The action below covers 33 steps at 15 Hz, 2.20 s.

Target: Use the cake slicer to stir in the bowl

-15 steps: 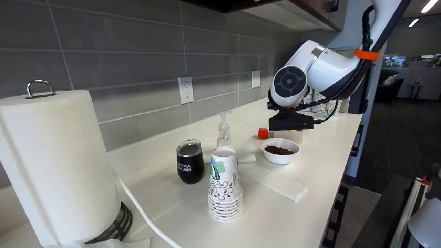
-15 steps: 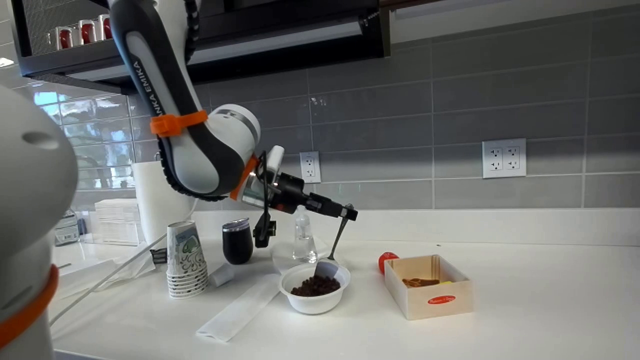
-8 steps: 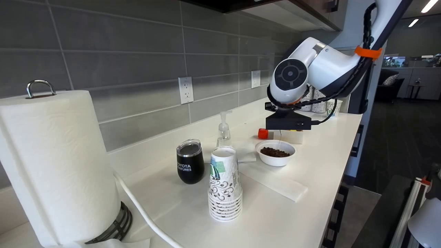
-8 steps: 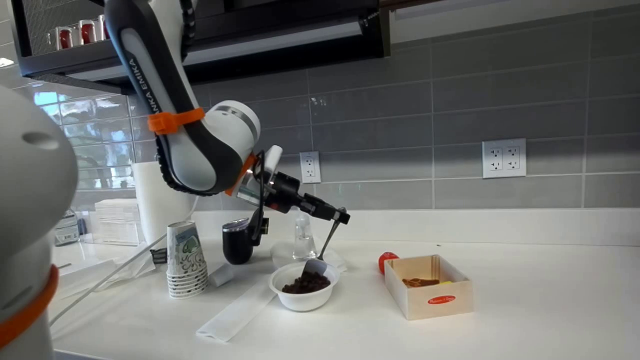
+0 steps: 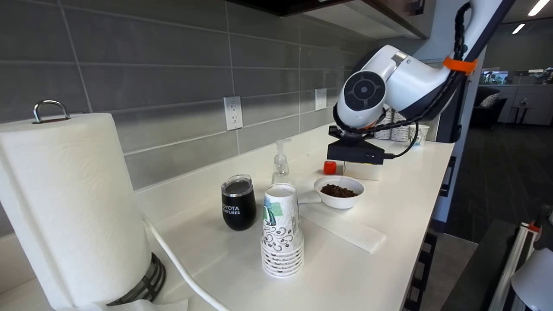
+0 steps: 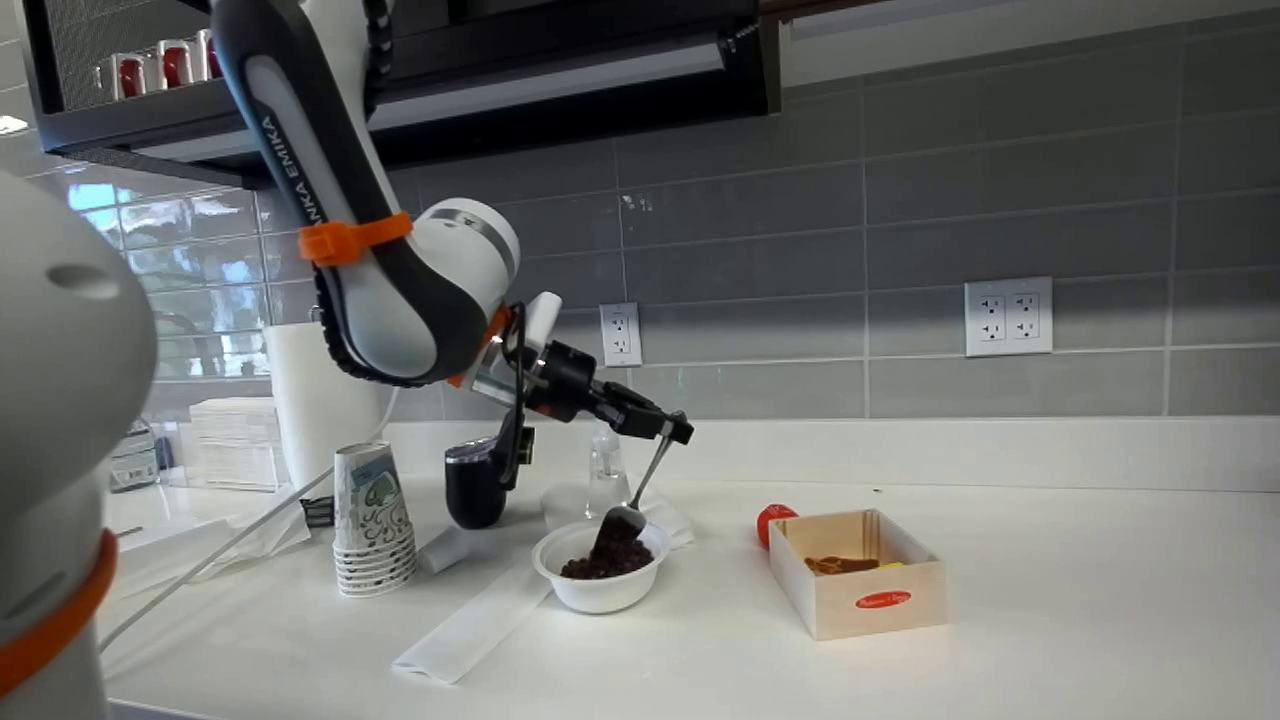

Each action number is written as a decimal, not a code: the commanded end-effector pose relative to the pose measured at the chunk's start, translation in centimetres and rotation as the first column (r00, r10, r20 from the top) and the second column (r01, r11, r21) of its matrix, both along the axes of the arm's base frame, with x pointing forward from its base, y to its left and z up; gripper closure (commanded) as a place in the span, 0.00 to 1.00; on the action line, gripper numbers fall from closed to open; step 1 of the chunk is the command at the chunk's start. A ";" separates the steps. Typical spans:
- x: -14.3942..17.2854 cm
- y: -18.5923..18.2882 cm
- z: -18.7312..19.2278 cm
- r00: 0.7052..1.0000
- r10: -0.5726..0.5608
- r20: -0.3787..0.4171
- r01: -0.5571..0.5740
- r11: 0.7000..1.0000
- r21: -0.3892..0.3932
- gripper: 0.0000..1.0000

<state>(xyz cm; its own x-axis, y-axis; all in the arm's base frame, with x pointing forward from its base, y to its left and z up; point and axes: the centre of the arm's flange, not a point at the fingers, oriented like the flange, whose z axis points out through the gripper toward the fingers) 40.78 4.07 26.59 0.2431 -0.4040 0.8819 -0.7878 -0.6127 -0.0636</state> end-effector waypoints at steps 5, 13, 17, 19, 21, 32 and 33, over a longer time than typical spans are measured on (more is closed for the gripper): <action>0.6 -0.8 0.3 0.992 0.045 0.117 -0.034 0.995 -0.091 0.99; 0.1 -1.2 -0.3 0.989 0.098 0.107 -0.072 0.972 -0.223 0.99; -0.8 -0.6 -0.6 0.991 0.121 0.050 -0.109 0.974 -0.201 0.99; -1.2 -0.1 -0.5 0.991 0.134 0.026 -0.128 0.978 -0.166 0.99; -1.4 0.3 -0.3 0.989 0.150 -0.001 -0.149 0.983 -0.110 0.99; -1.4 1.3 0.1 0.979 0.169 0.113 -0.165 0.985 -0.048 0.99; -1.3 1.3 0.2 0.978 0.169 0.126 -0.163 0.985 -0.059 0.99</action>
<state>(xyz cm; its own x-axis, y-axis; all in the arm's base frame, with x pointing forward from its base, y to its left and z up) 39.72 5.52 26.34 0.2642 -0.3266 0.9075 -0.6709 -0.7382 -0.0703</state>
